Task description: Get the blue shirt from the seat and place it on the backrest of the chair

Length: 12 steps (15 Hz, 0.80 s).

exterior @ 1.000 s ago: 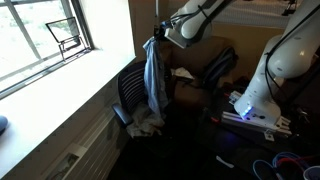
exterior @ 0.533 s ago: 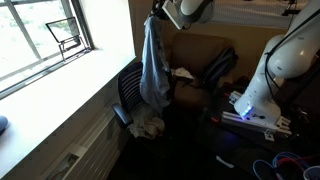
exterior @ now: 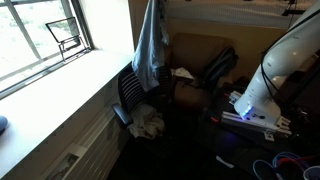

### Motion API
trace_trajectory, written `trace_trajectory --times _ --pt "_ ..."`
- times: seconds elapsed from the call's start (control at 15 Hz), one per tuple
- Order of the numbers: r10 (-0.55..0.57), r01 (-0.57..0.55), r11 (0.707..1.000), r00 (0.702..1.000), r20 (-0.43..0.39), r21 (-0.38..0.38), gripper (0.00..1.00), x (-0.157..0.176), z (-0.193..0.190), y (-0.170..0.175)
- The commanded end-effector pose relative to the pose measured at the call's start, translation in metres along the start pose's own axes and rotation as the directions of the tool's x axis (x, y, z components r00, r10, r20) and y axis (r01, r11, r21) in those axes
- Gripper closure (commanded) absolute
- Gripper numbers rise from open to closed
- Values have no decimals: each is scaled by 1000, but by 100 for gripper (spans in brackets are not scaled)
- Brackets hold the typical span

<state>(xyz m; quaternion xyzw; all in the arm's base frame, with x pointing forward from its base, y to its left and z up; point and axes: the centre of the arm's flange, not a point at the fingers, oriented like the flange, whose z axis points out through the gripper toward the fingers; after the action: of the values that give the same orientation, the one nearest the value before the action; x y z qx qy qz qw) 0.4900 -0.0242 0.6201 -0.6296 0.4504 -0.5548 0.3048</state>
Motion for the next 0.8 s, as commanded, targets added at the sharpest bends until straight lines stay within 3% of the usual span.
trace_trajectory --times 0.0,0.13,0.33,0.4,0.6,0.73 --pt "33 -32 999 999 -35 24 96 11 -2 -12" --pt "64 -61 997 996 -62 54 96 15 0 -26" --pt "78 -71 995 992 -101 68 99 15 13 -19" --pt "86 -69 991 983 -160 112 99 28 25 -26" --pt "210 -174 971 949 -237 165 99 97 55 -88" --pt "296 -242 947 913 -281 210 99 115 69 -106"
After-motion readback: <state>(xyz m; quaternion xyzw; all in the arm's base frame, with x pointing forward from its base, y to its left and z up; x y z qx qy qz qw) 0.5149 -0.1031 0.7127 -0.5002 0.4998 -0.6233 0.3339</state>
